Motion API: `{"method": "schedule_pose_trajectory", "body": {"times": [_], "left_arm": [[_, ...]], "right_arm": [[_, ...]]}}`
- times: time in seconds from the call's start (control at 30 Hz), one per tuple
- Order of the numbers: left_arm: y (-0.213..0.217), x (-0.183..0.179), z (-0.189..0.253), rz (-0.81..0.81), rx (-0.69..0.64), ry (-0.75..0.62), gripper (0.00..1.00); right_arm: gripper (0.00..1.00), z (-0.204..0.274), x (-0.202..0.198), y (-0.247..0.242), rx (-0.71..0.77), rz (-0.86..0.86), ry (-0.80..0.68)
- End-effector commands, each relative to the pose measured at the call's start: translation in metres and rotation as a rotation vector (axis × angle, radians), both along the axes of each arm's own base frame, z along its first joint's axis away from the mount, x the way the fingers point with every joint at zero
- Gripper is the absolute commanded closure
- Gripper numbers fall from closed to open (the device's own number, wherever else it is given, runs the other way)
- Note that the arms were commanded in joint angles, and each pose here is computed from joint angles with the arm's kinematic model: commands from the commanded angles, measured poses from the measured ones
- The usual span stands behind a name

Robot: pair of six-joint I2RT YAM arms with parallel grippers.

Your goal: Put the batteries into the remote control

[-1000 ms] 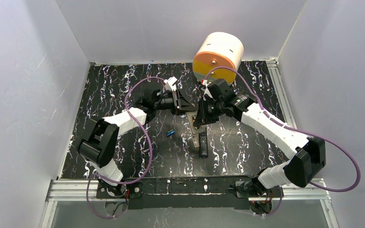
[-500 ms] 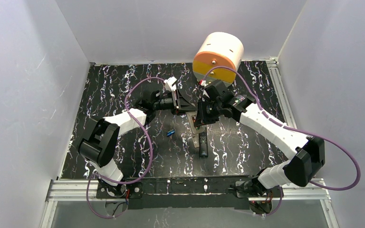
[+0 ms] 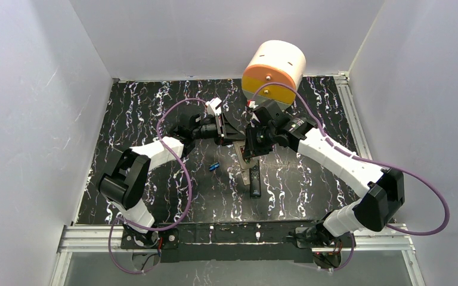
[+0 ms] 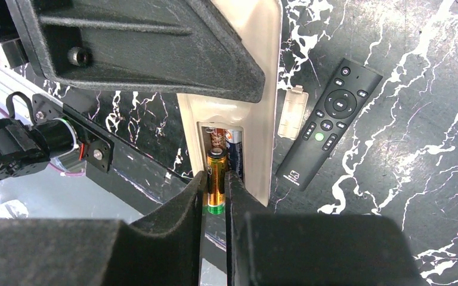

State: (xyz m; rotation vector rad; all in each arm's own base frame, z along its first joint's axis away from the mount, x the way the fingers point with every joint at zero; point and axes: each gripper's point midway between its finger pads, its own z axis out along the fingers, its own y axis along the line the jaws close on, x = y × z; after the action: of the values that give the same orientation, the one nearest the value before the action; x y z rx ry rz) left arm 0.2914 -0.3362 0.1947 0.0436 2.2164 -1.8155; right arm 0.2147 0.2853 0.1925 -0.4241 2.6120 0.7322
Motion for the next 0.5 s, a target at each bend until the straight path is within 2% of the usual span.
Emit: {"method": "schedule_pose_trajectory", "body": {"times": [0.0, 0.27, 0.47], "left_arm": [[-0.006, -0.013, 0.024, -0.064, -0.057, -0.007, 1.0], [-0.006, -0.012, 0.025, -0.059, -0.059, -0.002, 1.0], [-0.005, -0.013, 0.022, -0.06, -0.056, 0.007, 1.0]], "right_arm": [[0.77, 0.006, 0.007, 0.008, 0.003, 0.013, -0.039], [0.65, 0.011, 0.009, 0.007, 0.014, -0.015, -0.052], [0.63, 0.017, 0.012, 0.001, 0.005, -0.058, -0.076]]}}
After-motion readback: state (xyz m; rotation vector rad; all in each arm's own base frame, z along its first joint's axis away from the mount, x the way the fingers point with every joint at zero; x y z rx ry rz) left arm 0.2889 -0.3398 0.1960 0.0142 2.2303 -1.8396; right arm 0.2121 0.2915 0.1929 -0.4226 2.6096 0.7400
